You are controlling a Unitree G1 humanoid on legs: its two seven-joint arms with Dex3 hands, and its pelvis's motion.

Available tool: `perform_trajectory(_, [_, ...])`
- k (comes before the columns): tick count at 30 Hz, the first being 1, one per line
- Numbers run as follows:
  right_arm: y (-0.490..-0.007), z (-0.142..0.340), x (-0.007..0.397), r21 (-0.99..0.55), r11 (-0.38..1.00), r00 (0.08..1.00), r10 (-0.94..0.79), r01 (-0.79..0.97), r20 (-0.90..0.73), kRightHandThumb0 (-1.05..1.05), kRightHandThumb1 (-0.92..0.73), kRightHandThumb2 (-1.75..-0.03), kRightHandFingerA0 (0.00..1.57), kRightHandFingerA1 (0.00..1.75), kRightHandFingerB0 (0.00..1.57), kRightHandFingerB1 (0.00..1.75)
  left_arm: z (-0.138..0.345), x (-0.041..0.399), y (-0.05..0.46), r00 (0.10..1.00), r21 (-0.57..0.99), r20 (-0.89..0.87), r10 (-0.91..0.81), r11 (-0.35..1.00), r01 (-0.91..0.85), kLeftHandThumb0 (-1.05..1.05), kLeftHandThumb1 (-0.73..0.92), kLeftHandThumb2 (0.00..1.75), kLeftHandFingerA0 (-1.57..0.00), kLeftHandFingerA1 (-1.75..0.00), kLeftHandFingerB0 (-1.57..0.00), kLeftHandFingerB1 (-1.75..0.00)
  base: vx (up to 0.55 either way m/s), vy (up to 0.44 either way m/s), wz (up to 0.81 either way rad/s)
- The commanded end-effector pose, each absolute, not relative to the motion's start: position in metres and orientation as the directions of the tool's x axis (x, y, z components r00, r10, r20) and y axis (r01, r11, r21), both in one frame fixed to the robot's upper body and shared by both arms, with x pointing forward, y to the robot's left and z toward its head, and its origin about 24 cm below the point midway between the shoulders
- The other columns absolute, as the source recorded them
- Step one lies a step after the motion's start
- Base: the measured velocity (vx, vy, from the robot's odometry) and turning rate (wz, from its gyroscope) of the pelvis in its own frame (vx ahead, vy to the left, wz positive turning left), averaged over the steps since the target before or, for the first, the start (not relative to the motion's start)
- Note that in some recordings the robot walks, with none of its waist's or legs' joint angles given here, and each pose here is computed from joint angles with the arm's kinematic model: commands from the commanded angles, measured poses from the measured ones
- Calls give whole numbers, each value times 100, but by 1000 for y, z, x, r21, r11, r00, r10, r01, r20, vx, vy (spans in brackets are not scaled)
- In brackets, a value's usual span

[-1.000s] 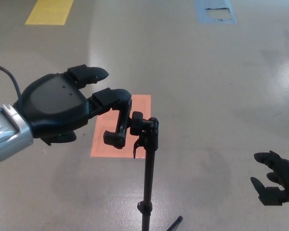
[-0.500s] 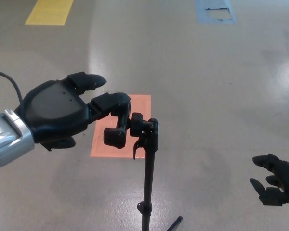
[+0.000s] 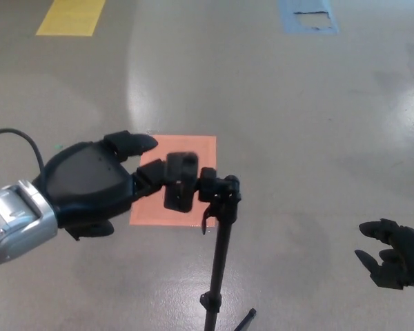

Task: The robot uses its left hand to grab the top of a phone stand kept on the floor and tilt it upwards to adjust its angle

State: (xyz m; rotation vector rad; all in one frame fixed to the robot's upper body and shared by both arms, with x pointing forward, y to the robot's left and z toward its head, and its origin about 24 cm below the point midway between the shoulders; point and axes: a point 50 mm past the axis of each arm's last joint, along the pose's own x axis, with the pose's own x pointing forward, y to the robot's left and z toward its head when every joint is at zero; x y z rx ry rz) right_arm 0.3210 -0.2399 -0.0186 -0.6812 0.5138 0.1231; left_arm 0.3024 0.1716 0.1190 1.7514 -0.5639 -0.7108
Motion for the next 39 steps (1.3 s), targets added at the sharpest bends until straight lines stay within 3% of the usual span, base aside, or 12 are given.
perform_trajectory(1, [-246,-13,324,-578,770,865,-70,-270,-497,-61,-84,-66,18,31,20,29,105,298,172,699,940,-259,-666,-341,24,-27,42,68,-2,-18,0,-20,0,0,0])
perform_trajectory(19, [-246,-13,324,-581,767,865,-69,-272,-497,-60,-84,-66,18,31,20,29,110,301,174,711,943,-243,-660,-334,12,-25,47,58,0,-17,0,-17,0,0,0])
perform_trajectory(20, [-246,-12,325,-579,770,865,-72,-268,-496,-32,-59,-110,1,48,1,46,115,305,176,724,948,-219,-654,-320,-2,-28,43,66,-4,-21,-2,-16,0,0,0])
perform_trajectory(24, [-246,-11,326,-575,775,866,-72,-264,-494,-33,-60,-111,1,48,0,46,143,324,187,794,960,-131,-594,-277,-48,-33,43,67,-3,-20,-1,-17,0,0,0])
perform_trajectory(25, [-246,-11,326,-577,772,866,-70,-267,-494,-32,-60,-111,1,48,0,46,148,328,189,803,960,-113,-585,-271,-63,-33,50,55,-3,-24,0,-19,0,0,0])
perform_trajectory(28, [-246,-11,326,-577,772,867,-68,-268,-494,-32,-60,-111,1,48,1,46,164,337,196,828,968,-61,-557,-235,-88,-33,42,67,-3,-23,0,-14,0,0,0])
perform_trajectory(29, [-246,-11,326,-580,769,866,-70,-269,-495,-59,-85,-66,17,30,19,29,173,341,200,844,972,-46,-535,-220,-86,-34,43,67,-3,-22,0,-13,0,0,0])
perform_trajectory(31, [-246,-10,327,-589,761,867,-73,-271,-493,-59,-85,-66,20,31,18,28,187,349,212,874,980,3,-486,-174,-100,-36,31,71,0,-29,0,-25,0,0,0])
perform_trajectory(33, [-245,-10,327,-586,763,867,-71,-271,-493,-59,-85,-65,20,31,18,29,191,353,219,884,982,19,-467,-157,-104,-40,44,69,-3,-24,0,-14,0,0,0])
perform_trajectory(34, [-245,-10,327,-581,768,866,-71,-270,-496,-32,-59,-110,1,48,1,46,192,358,228,905,986,39,-423,-133,-105,-45,34,71,-2,-25,0,-19,0,0,0])
perform_trajectory(36, [-245,-11,327,-575,773,866,-67,-270,-496,-32,-60,-111,1,48,0,46,191,366,243,933,992,36,-357,-102,-78,-50,46,70,-4,-24,-1,-15,0,0,0])
perform_trajectory(39, [-246,-10,326,-573,774,866,-67,-268,-495,-32,-60,-111,1,48,1,46,191,370,253,948,995,25,-318,-89,-56,-52,37,74,-1,-29,0,-21,0,0,0])
